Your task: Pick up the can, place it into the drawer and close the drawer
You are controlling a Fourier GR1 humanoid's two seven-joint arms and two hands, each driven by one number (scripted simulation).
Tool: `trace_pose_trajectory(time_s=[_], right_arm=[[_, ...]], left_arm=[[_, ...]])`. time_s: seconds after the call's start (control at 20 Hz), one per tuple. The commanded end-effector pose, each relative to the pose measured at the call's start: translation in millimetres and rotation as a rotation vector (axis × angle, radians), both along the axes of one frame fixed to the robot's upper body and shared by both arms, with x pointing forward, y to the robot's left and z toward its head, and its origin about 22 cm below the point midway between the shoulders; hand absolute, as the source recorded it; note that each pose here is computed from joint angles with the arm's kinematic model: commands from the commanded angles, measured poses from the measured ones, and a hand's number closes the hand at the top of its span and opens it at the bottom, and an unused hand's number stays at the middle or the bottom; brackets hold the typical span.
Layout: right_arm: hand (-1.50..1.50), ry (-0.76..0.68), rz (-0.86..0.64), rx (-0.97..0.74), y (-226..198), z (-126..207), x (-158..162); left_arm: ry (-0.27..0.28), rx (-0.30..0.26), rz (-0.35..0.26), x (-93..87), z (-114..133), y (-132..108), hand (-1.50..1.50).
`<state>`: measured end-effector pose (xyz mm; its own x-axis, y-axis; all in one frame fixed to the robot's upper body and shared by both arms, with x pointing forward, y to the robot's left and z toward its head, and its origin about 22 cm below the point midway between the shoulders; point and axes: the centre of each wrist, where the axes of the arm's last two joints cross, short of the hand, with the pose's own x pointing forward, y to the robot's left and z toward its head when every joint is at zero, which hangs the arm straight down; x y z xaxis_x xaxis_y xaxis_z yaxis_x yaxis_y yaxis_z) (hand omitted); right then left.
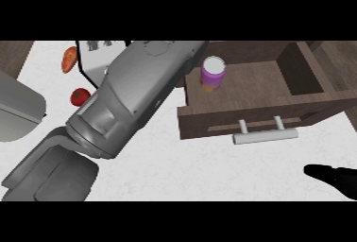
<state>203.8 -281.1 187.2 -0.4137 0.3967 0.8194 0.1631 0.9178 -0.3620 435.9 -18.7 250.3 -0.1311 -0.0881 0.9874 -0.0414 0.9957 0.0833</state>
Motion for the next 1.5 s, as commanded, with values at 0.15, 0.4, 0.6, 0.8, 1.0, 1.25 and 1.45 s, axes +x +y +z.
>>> trace_pose_trajectory(time_s=[0.15,0.4,0.6,0.8,1.0,1.25,1.45], right_arm=[[-1.5,-0.027,-0.024,-0.279,7,-5,25],[-1.5,-0.038,-0.055,-0.432,28,-9,54],[-1.5,-0.008,-0.053,-0.533,48,-39,77],[-1.5,0.019,-0.061,-0.643,58,-59,102],[-1.5,0.021,-0.094,-0.731,75,-83,124],[-1.5,0.001,-0.124,-0.769,85,-117,151],[-1.5,0.012,-0.17,-0.784,88,-121,179]], left_arm=[[-0.006,-0.077,0.006,-1.0,5,-1,-1.5],[-0.018,-0.079,-0.003,-1.2,12,-4,-1.5],[-0.052,-0.036,0.012,-0.8,9,-4,-1.5],[-0.044,-0.021,-0.011,2.9,9,2,-1.5],[-0.016,-0.059,-0.037,1.6,24,2,-1.5],[-0.019,-0.058,-0.017,8.5,6,18,-1.5],[-0.017,-0.034,0.012,16.1,9,40,-1.5]])
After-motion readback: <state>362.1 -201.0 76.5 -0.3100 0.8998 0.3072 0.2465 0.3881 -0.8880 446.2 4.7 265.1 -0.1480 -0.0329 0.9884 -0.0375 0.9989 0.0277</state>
